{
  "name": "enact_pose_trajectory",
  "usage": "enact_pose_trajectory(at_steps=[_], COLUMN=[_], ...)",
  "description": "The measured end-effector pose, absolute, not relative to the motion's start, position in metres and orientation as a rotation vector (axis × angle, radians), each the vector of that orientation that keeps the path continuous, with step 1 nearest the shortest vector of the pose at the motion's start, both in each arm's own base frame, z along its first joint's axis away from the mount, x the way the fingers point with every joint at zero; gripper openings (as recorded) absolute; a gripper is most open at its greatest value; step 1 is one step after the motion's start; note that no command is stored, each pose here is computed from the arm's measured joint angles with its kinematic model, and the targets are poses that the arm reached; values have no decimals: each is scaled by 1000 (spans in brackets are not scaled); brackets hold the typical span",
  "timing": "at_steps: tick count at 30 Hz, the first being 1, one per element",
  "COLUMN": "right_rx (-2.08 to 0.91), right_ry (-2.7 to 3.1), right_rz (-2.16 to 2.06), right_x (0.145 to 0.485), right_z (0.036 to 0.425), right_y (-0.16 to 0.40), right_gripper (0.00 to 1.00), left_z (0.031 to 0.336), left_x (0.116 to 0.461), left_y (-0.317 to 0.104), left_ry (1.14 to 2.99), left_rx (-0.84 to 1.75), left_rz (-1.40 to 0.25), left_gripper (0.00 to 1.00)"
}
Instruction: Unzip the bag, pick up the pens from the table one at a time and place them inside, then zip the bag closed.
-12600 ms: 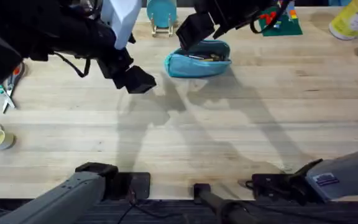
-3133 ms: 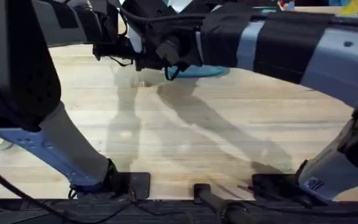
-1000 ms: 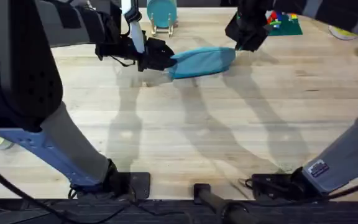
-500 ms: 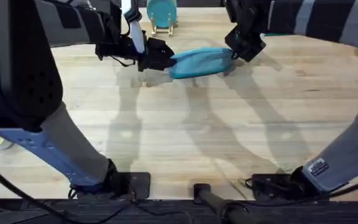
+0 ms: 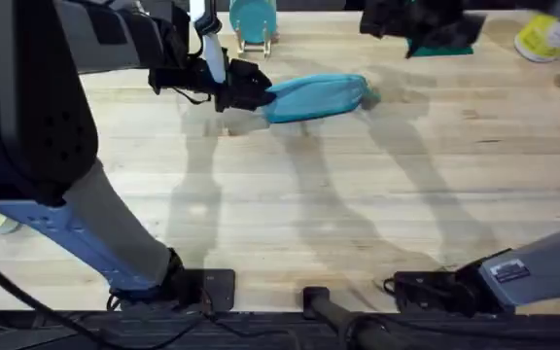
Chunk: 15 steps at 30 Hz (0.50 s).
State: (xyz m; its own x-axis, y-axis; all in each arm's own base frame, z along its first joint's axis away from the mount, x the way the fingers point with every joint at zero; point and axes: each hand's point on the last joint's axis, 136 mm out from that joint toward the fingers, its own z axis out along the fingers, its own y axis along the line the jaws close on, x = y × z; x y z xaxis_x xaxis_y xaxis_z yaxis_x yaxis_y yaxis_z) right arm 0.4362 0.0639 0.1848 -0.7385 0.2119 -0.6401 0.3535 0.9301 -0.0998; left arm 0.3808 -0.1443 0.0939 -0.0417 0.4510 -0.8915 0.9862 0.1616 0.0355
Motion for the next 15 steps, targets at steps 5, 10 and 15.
enact_pose_trajectory(at_steps=[5, 10, 15], right_rx=[-17, -436, -647], right_ry=[2497, 2584, 2600], right_rz=[-246, -145, -111], right_x=[408, 353, 326], right_z=[223, 238, 242], right_y=[77, 89, 92], right_gripper=[996, 995, 996], left_z=[94, 94, 94], left_x=[381, 381, 381], left_y=[-144, -144, -144], left_ry=[1621, 1621, 1621], left_rx=[1407, 1407, 1408], left_rz=[-825, -825, -825], left_gripper=[43, 43, 43])
